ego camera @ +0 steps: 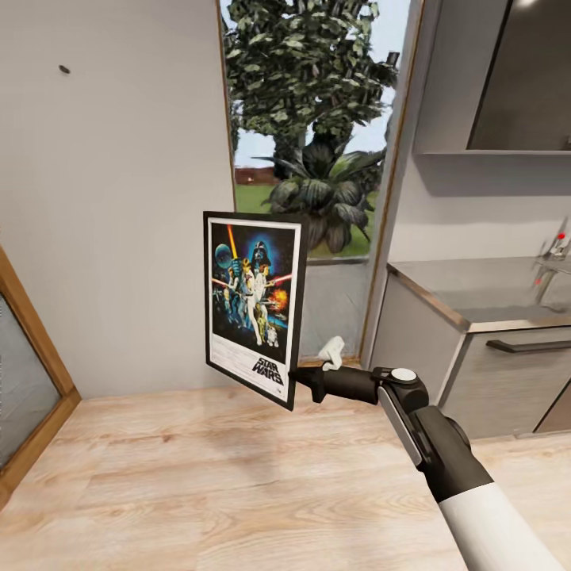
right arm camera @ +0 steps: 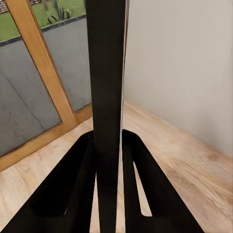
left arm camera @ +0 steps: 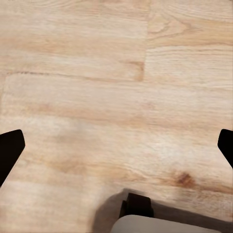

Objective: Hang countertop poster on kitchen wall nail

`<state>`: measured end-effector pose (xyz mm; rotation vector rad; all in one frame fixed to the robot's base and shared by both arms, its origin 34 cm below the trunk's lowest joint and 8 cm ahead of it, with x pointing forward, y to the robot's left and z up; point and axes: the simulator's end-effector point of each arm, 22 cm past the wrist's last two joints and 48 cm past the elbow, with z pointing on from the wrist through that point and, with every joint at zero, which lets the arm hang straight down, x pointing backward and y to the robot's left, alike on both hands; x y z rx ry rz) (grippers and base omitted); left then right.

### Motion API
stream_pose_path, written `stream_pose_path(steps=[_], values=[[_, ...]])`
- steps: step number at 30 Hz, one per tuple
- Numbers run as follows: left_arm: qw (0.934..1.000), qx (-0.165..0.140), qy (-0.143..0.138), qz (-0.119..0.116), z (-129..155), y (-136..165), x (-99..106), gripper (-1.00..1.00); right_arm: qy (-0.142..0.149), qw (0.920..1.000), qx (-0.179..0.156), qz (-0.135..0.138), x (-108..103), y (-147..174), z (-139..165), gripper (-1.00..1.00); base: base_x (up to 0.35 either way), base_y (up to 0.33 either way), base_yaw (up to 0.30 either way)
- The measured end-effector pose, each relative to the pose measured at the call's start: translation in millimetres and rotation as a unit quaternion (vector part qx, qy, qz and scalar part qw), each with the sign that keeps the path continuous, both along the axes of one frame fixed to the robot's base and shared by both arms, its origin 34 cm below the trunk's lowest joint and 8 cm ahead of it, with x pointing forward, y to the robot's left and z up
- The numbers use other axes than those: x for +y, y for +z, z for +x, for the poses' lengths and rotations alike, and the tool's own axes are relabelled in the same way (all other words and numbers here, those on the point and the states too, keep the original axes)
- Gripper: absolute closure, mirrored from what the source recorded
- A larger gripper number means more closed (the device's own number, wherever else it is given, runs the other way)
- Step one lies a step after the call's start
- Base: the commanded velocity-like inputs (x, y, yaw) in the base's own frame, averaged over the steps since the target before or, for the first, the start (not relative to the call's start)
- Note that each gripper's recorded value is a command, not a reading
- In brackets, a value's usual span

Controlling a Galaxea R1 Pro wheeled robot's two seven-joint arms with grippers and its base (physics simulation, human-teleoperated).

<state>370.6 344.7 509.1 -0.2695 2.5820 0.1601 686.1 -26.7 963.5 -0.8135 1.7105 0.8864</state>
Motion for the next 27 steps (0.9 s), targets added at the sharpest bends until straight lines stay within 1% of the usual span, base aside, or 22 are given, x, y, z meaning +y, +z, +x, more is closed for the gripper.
stream_pose_path(steps=[12,27], values=[[1.0000,0.000,-0.001,0.000,0,0,0,-1.00,0.001,1.0000,-0.001,0.000,1,0,0,1.00,0.003,0.030,0.000],[1.0000,0.001,-0.002,-0.001,0,24,-1,-1.00,0.000,1.0000,-0.003,-0.001,-1,25,1,1.00,0.000,0.000,0.000]])
